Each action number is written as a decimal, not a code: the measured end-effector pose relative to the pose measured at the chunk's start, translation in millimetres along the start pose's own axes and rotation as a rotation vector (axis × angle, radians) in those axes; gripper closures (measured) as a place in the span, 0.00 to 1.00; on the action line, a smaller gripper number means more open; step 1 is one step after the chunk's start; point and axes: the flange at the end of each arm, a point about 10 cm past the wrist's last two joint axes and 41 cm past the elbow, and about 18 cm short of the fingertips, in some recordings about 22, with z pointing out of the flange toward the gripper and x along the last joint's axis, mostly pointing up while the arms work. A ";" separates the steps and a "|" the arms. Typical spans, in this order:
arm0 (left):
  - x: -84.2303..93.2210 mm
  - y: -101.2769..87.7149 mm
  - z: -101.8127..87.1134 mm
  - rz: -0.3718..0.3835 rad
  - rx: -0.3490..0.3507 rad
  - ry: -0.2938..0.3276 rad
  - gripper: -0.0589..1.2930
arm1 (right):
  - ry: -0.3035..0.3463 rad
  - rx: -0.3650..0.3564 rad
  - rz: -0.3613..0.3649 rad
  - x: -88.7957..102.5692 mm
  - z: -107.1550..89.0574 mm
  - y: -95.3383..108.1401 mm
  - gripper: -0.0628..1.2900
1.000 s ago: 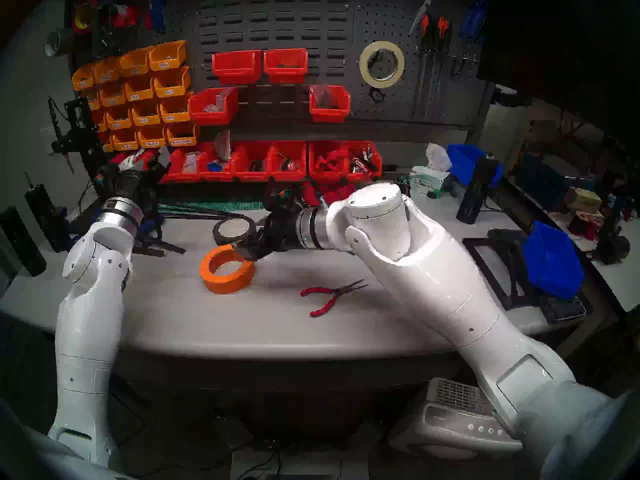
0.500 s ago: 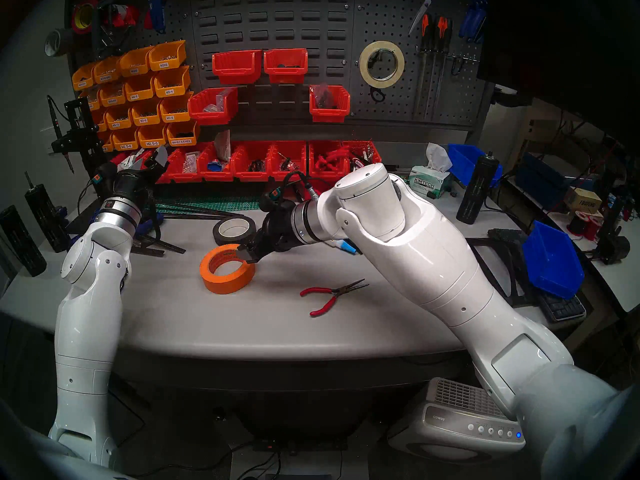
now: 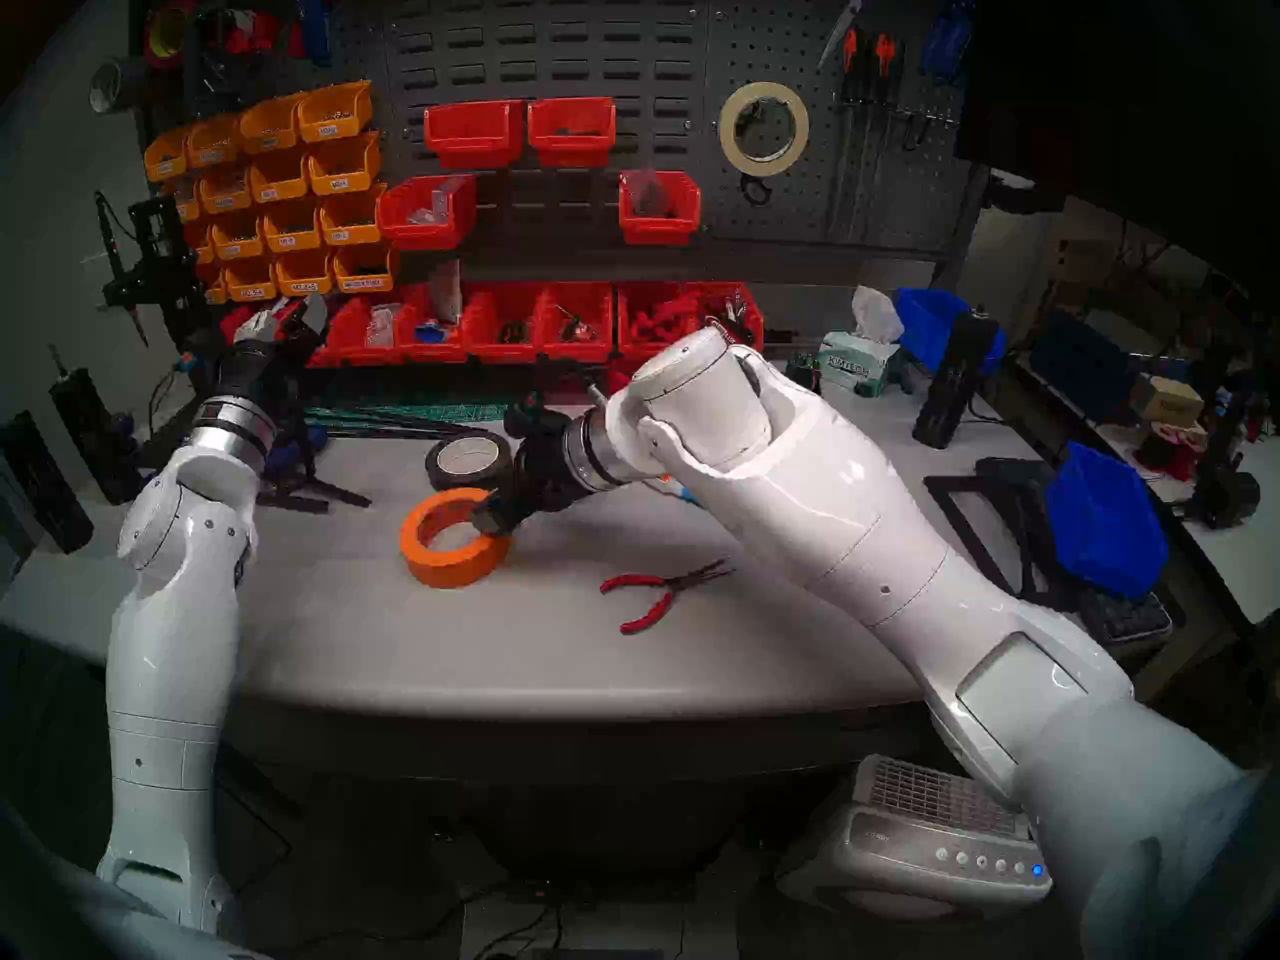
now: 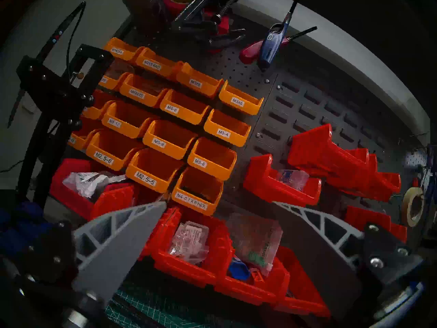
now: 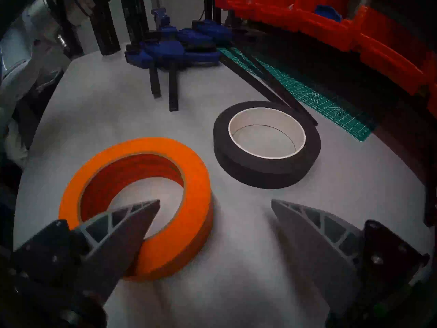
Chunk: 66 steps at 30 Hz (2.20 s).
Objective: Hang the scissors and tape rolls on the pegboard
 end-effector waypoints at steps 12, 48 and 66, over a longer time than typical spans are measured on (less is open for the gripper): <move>0.2 -2.4 0.0 -0.004 0.004 0.001 0.06 | -0.057 0.031 -0.049 12.3 15.8 -1.8 0.36; -3.6 -1.4 0.0 -0.010 0.000 -0.005 0.06 | -0.012 0.045 -0.063 30.2 -15.8 5.1 0.90; -9.3 1.6 3.2 -0.012 -0.009 -0.019 0.06 | 0.271 -0.114 -0.046 37.0 -88.4 19.3 0.90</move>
